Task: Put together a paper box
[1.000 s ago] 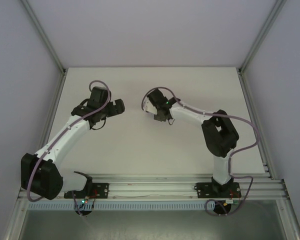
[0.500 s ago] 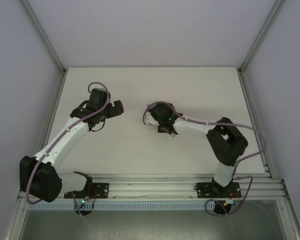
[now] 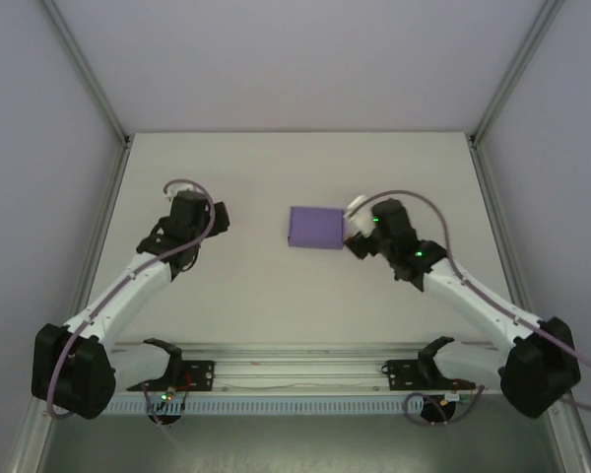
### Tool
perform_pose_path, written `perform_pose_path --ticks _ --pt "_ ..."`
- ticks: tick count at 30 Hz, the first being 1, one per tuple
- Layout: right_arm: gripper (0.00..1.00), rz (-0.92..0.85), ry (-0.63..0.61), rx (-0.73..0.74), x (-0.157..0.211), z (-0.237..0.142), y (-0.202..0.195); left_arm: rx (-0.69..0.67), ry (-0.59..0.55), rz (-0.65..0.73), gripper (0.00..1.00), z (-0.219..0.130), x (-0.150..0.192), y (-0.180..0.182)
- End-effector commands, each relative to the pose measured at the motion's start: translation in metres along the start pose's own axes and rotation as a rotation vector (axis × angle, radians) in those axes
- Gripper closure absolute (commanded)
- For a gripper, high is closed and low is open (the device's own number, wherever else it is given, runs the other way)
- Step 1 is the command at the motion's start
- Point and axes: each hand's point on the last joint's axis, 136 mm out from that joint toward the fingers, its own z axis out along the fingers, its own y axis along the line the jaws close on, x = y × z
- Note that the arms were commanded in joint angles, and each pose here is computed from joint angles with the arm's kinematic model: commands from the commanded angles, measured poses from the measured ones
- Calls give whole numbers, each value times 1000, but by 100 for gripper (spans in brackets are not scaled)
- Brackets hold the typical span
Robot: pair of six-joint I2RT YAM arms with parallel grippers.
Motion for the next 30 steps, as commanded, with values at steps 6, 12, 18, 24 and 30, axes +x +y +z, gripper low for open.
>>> perform_pose_path --ticks 6,12,18,24,30 --pt "0 536 -59 331 60 29 -84 -63 -520 55 0 -11 -35 35" --pt "0 623 -177 394 80 50 -97 -41 -477 124 0 11 -7 42" --pt "0 661 -150 364 92 65 -97 -68 -481 109 0 26 2 59" --pt "0 709 -252 400 102 46 -100 -1 -458 49 0 60 10 71" --pt "0 831 -206 389 120 72 -120 -2 -351 78 0 78 10 64"
